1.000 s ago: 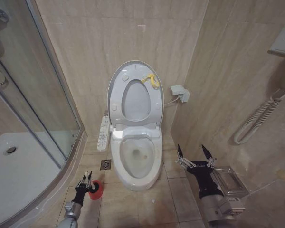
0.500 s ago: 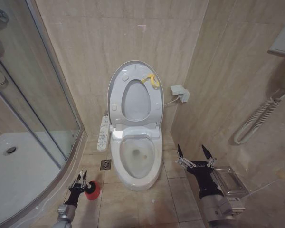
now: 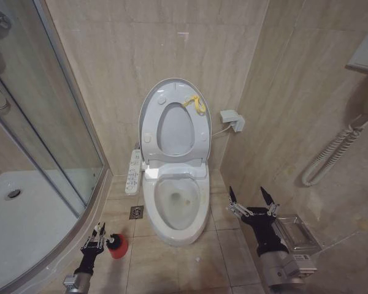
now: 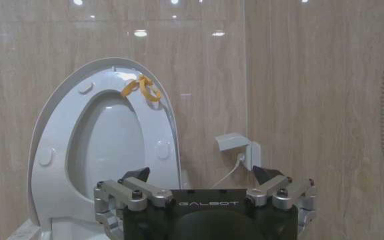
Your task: Open the toilet lid, clean the toilet bowl with a toilet brush, close the toilet lid, and flush.
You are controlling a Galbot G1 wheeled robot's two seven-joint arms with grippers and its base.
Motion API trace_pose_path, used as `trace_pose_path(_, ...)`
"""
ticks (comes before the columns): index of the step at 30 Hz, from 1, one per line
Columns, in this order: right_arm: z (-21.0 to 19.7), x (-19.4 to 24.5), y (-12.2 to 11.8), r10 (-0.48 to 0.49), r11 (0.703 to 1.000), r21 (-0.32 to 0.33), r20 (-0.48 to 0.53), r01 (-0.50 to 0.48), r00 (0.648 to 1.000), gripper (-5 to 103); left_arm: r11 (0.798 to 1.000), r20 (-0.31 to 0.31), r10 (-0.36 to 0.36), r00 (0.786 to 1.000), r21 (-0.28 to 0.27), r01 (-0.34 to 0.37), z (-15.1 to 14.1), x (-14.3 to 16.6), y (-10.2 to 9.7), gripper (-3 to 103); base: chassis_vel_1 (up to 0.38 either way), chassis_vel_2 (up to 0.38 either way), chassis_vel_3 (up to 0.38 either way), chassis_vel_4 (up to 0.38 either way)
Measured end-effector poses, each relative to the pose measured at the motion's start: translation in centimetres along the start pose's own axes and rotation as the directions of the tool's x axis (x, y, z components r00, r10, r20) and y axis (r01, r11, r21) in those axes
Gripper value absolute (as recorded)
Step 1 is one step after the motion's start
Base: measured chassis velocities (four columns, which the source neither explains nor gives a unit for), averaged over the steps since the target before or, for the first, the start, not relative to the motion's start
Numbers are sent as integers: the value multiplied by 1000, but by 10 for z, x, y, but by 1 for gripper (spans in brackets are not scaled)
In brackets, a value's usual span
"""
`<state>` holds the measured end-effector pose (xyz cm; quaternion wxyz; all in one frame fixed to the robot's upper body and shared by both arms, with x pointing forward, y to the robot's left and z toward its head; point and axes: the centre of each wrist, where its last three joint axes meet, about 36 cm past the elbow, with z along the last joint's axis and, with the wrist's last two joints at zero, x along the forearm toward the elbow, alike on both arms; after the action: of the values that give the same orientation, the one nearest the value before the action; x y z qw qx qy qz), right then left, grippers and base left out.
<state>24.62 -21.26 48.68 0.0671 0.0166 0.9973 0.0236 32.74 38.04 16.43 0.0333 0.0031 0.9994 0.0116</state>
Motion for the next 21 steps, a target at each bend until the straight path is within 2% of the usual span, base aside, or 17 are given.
trace_pose_path(6, 0, 0, 0, 0, 1000, 0, 0, 0, 1000, 100, 1000, 26, -13, 1000, 12, 12, -7, 1, 7, 21, 0, 0, 0, 0)
trace_pose_path(11, 0, 0, 0, 0, 1000, 0, 0, 0, 1000, 100, 1000, 103, -11, 995, 9, 10, -23, -7, 15, 21, 0, 0, 0, 0)
trace_pose_path(12, 0, 0, 0, 0, 1000, 0, 0, 0, 1000, 100, 1000, 103, -11, 995, 9, 10, -23, -7, 15, 21, 0, 0, 0, 0)
trace_pose_path(16, 0, 0, 0, 0, 1000, 0, 0, 0, 1000, 100, 1000, 198, -9, 980, 25, 5, -53, -28, 15, 21, 0, 0, 0, 0)
trace_pose_path(17, 0, 0, 0, 0, 1000, 0, 0, 0, 1000, 100, 1000, 198, -9, 980, 25, 5, -53, -28, 15, 21, 0, 0, 0, 0)
trace_pose_path(20, 0, 0, 0, 0, 1000, 0, 0, 0, 1000, 100, 998, 254, -2, 967, 62, -14, -89, -46, -1, 21, 0, 0, 0, 0)
trace_pose_path(21, 0, 0, 0, 0, 1000, 0, 0, 0, 1000, 100, 998, 254, -2, 967, 62, -14, -89, -46, -1, 21, 0, 0, 0, 0)
